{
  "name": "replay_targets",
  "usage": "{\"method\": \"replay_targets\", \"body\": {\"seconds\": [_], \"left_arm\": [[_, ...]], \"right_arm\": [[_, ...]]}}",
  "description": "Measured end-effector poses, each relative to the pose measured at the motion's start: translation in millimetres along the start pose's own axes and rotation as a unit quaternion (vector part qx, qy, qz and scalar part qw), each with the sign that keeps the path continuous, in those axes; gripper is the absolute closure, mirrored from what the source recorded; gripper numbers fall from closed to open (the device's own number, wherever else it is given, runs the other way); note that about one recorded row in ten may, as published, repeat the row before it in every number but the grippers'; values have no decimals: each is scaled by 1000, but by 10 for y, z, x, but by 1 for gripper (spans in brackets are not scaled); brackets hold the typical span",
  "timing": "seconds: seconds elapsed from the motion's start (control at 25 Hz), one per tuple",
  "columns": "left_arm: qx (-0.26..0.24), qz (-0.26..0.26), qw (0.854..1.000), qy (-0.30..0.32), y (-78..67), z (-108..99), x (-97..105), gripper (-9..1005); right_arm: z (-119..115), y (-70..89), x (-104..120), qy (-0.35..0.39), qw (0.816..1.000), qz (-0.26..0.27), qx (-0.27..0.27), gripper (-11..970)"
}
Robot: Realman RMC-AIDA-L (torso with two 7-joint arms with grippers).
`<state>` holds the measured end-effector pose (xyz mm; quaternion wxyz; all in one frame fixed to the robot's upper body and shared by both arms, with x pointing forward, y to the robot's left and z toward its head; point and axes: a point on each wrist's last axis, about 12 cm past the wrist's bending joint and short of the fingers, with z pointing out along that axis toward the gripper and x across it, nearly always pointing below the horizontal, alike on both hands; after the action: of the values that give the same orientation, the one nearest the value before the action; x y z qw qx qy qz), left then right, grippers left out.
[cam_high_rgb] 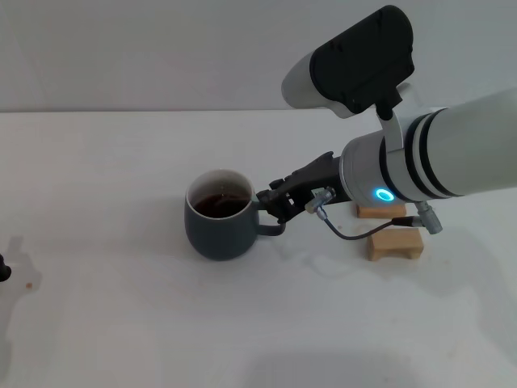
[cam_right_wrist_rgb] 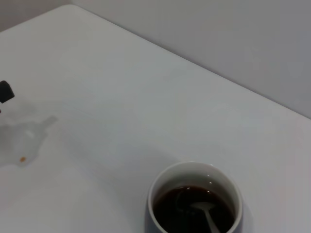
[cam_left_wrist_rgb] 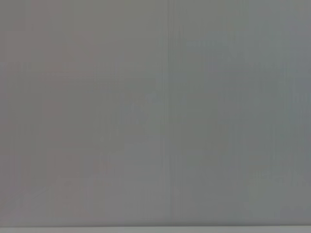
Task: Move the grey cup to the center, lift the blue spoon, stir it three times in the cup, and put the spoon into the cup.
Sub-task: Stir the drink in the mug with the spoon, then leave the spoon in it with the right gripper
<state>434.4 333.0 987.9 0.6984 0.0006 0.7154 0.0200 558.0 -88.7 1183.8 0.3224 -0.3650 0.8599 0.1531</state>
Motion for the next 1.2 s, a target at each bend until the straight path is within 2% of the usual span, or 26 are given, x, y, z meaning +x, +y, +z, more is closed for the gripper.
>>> {"method": "replay_targets", "body": {"seconds": [0.32,0.48,0.92,1.2], "left_arm": [[0,0,1000,0,2,-3,1,998],[0,0,1000,0,2,-3,1,998],[2,0,1000,-1,-7,8,-4,998],[3,0,1000,-2,-10,10,-6,998]], "right_arm": [[-12,-114,2,0,1000,13,10,797],[-21,-117,27,6,1000,15,9,797],[-21,47,28,12,999,19,-34,797],[15,53,-40,-3,999,14,-32,797]]}}
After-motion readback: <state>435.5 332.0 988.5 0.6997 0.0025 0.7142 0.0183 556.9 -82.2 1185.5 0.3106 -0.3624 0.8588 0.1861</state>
